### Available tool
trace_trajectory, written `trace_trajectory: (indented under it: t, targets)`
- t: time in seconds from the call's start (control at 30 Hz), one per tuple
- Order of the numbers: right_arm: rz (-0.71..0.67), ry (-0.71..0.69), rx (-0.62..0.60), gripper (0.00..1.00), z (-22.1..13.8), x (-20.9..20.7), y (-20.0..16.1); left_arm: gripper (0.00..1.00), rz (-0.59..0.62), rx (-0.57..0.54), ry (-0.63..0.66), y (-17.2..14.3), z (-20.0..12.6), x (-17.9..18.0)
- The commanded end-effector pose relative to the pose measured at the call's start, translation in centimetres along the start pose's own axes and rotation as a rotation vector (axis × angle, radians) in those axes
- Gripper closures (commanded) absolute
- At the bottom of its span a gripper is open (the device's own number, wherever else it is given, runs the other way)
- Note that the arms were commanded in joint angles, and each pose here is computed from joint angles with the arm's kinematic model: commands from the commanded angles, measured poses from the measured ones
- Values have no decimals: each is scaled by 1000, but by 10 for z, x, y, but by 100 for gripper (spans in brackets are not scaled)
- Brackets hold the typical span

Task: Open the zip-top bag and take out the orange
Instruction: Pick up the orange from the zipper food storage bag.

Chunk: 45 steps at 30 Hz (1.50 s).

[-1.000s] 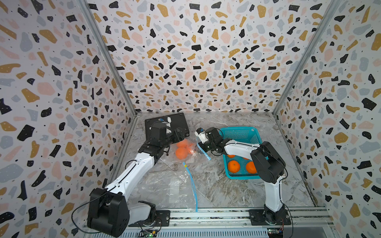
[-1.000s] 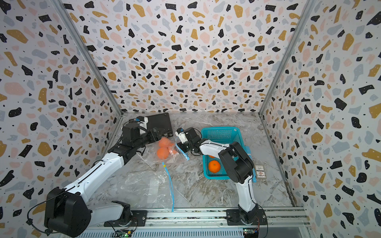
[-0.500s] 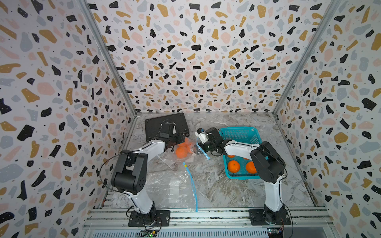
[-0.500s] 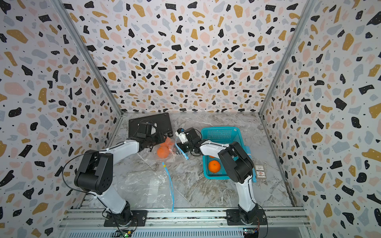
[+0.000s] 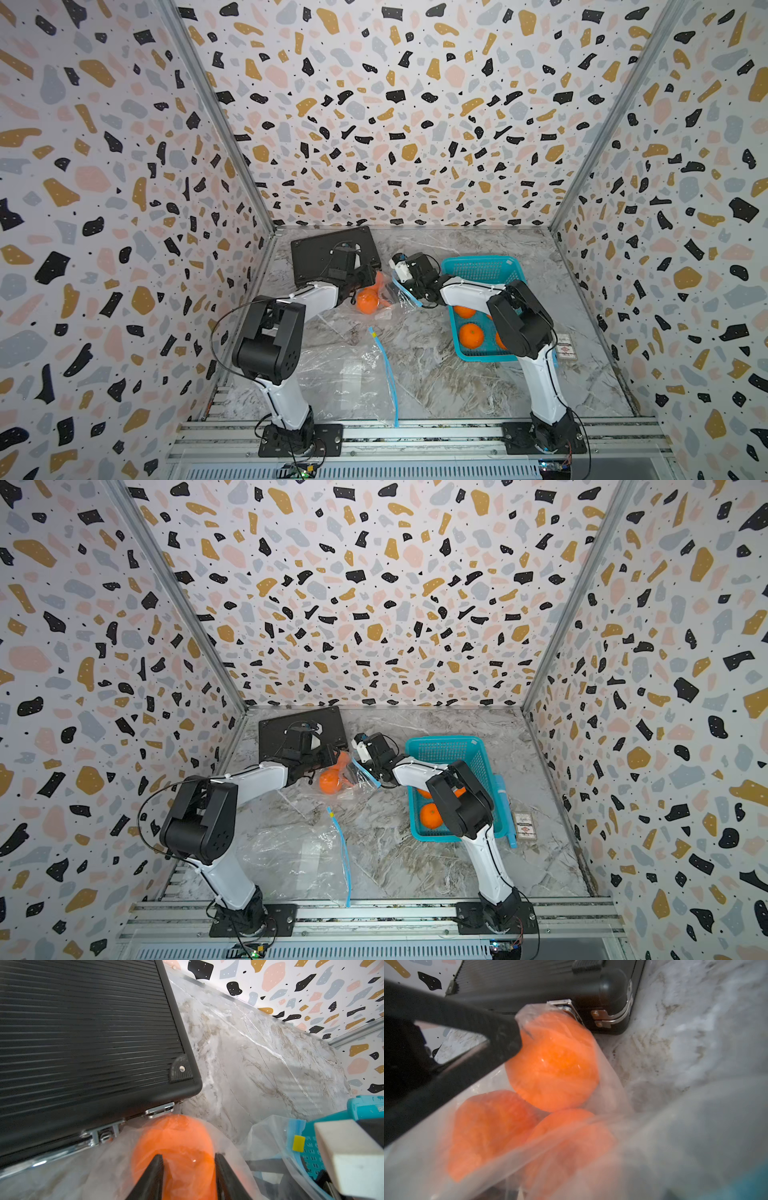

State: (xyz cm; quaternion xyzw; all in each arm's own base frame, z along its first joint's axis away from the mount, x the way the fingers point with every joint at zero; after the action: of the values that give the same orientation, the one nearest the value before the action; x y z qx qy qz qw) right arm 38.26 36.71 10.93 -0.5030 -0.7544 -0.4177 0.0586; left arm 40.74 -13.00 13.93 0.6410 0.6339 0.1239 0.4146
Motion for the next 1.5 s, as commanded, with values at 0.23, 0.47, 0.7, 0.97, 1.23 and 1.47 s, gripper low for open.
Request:
trace_trajectory:
  t: [0.23, 0.47, 0.7, 0.97, 1.23, 1.47]
  targets:
    - [-90, -268, 22, 34, -50, -9, -6, 68, -56, 138, 178, -57, 6, 25]
    - [-108, -201, 145, 30, -47, -5, -19, 71, -78, 139, 192, -62, 10, 29]
    - [-92, -119, 173, 25, -18, -6, -10, 72, -93, 132, 111, -62, 7, 20]
    - [-86, -331, 227, 31, -21, -25, -15, 78, -96, 146, 157, -67, 1, 25]
    - [-91, -295, 167, 36, -66, -5, -11, 93, -108, 190, 235, -75, 9, 36]
    - [-57, -225, 217, 36, -69, -4, -26, 99, -114, 204, 270, -80, 11, 43]
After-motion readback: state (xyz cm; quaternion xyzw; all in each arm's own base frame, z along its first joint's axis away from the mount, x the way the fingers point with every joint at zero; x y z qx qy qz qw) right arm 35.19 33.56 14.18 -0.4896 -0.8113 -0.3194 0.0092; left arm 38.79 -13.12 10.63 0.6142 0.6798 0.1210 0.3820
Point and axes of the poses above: each gripper's point midway between its finger pads, its own z axis out along the fingers, its own x axis along the line the jaws close on, y = z × x, the point moved 7 cm from there along -z, back along the fingers, and after that the axes turned 7 degrees about z, right-handed, at the moved point
